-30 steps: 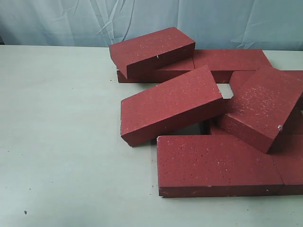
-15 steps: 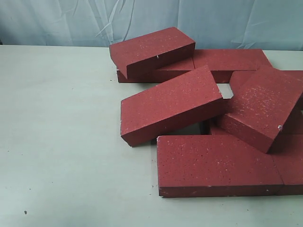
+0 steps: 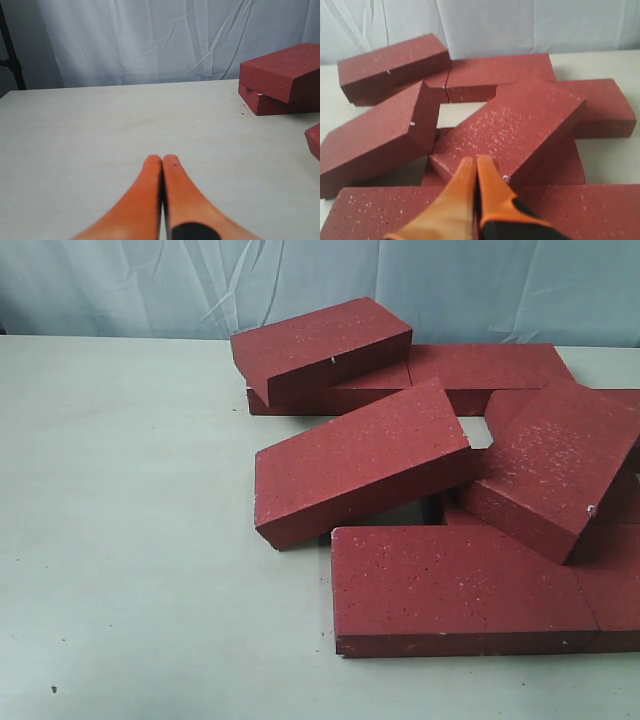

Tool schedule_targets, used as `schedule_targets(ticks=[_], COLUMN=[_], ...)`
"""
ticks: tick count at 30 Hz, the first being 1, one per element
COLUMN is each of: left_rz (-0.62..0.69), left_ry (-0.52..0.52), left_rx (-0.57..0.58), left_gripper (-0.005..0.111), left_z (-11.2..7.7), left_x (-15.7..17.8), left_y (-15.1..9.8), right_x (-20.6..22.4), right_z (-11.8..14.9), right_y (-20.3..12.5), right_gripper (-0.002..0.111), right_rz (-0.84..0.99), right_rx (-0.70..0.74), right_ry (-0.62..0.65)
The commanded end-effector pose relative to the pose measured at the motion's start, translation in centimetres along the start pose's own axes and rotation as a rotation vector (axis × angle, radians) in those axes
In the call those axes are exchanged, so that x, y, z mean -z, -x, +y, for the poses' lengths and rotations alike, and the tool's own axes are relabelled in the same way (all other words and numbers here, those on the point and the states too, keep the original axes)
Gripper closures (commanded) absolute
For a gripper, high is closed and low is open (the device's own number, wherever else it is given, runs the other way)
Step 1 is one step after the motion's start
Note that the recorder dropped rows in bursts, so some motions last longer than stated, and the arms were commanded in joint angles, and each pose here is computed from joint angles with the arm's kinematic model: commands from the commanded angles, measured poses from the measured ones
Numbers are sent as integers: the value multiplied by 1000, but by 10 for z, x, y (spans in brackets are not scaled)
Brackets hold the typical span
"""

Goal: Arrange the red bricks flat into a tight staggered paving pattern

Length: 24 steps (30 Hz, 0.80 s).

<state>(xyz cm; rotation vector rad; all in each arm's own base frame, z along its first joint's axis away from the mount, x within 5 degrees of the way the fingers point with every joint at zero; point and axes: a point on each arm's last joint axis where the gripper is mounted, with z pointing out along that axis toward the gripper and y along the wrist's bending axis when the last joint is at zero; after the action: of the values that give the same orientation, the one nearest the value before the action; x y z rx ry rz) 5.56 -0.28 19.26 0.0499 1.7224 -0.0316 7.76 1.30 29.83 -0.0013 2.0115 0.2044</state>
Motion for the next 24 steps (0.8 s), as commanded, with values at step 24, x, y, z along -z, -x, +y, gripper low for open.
schedule_targets(ticks=[24], left_rz=[-8], left_ry=[-3], left_rx=[-1], left_gripper=[107], left_z=[0], left_x=[0], left_y=[0], right_x=[-135], right_z=[-3], right_y=[50], right_gripper=[109], right_rz=[446], right_rx=[-55], right_ry=[-14])
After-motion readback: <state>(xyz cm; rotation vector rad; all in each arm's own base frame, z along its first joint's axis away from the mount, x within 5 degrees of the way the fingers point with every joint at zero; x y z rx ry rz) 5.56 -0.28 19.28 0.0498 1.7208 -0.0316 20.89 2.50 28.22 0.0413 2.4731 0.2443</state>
